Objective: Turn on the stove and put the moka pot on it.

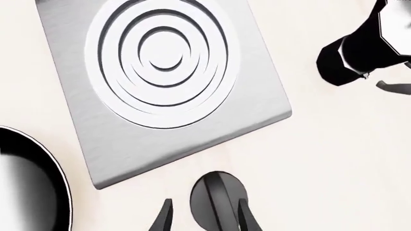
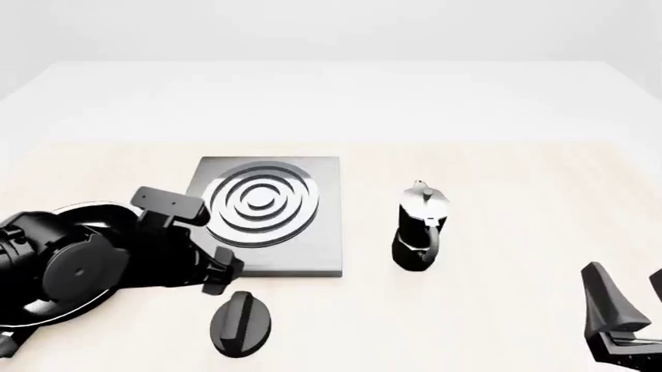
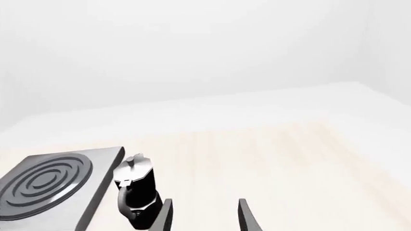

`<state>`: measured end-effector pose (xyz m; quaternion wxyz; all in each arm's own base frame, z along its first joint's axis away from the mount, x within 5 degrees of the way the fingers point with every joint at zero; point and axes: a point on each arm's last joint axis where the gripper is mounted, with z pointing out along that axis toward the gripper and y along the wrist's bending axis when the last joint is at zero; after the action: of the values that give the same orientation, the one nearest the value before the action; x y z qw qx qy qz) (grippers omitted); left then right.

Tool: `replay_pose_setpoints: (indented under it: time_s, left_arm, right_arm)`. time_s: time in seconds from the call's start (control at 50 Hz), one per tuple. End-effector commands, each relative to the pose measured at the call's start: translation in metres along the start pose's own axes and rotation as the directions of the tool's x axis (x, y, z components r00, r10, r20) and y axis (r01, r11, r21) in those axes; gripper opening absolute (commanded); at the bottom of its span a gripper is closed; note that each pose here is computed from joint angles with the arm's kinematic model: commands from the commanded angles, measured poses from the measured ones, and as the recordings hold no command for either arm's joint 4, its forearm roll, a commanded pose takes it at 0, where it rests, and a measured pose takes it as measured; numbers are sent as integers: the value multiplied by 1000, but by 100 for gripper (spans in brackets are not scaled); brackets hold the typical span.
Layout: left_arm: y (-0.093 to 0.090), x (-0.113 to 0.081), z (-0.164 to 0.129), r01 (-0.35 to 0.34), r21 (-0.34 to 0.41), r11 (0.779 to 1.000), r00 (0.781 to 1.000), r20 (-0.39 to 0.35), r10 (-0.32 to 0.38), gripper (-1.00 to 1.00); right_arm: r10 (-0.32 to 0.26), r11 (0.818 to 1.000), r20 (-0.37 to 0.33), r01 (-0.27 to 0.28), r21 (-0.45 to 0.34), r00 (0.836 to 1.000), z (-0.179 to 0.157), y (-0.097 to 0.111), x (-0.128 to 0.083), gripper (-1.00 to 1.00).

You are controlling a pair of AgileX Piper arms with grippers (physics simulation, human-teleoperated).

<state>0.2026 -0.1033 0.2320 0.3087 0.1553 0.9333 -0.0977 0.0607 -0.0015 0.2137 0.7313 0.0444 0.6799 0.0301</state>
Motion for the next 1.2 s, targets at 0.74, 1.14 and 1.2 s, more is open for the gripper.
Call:
replay_pose_setpoints:
  time_s: [0.74,1.14,1.2]
  left_arm:
    - [-1,-5,36,-3,-4,1000,999,-34,3,100]
    - [-5,-1,50,2,2,1000,998,-61,-2,100]
    - [-7,-1,52,3,5,1000,998,-65,-3,100]
  right_arm:
    - [23,1000,9,-23,6,1000,0,0,-1,100]
    - [34,999,14,-34,5,999,-1,0,-1,100]
    - [35,999,13,-35,4,999,-1,0,-1,100]
